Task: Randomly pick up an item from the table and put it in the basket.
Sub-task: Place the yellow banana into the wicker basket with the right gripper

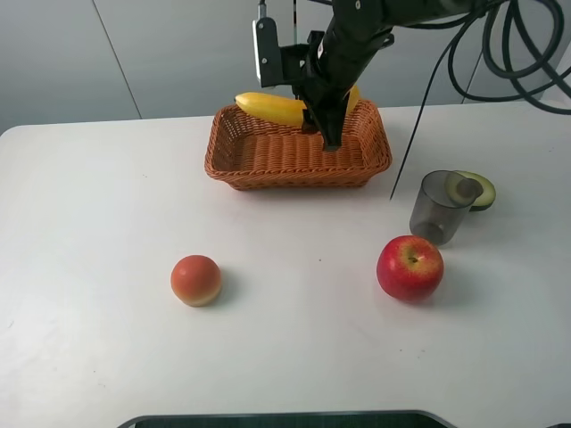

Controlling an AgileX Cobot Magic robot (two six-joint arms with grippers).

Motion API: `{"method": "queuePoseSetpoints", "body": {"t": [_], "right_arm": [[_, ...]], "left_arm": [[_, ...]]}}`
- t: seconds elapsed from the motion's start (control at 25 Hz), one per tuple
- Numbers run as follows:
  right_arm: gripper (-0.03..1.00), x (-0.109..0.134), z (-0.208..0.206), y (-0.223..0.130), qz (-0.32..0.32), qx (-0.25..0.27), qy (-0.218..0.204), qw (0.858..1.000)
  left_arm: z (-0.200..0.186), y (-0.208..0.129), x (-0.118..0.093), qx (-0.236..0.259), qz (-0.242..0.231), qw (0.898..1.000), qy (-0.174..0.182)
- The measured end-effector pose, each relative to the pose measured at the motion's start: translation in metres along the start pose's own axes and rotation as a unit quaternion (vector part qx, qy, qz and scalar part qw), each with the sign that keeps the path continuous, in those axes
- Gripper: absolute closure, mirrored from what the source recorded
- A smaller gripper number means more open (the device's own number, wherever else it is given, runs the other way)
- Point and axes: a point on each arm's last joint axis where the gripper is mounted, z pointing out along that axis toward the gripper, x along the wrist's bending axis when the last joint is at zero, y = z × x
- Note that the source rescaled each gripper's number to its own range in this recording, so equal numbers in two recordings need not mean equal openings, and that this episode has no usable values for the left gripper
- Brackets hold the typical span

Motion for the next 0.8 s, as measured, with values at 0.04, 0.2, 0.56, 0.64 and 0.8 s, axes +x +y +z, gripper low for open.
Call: {"method": "queuePoseSetpoints", "body": {"t": [0.04, 0.2, 0.56, 0.64, 0.8], "right_arm": [[0.97, 0.0007, 0.0029, -0.0009, 0.0, 0.001, 0.002, 1.0], [0.97, 0.0034, 0.0116, -0.004, 0.002, 0.006, 0.01, 1.0], [0.53, 0.0031, 0.0126, -0.0038, 0.001, 0.005, 0.008, 1.0], [0.33, 0.003, 0.0126, -0.0037, 0.001, 0.005, 0.007, 1.0], [0.16, 0.0026, 0.0126, -0.0035, 0.001, 0.003, 0.005, 1.0]], "left_arm": [[0.0, 0.0, 0.0, 0.0, 0.0, 1.0, 0.0], [0.0, 0.0, 0.0, 0.0, 0.0, 1.0, 0.0], [0.0, 0.0, 0.0, 0.0, 0.0, 1.0, 0.0], [0.0, 0.0, 0.0, 0.0, 0.0, 1.0, 0.0], [0.0, 0.0, 0.0, 0.0, 0.0, 1.0, 0.0]]}}
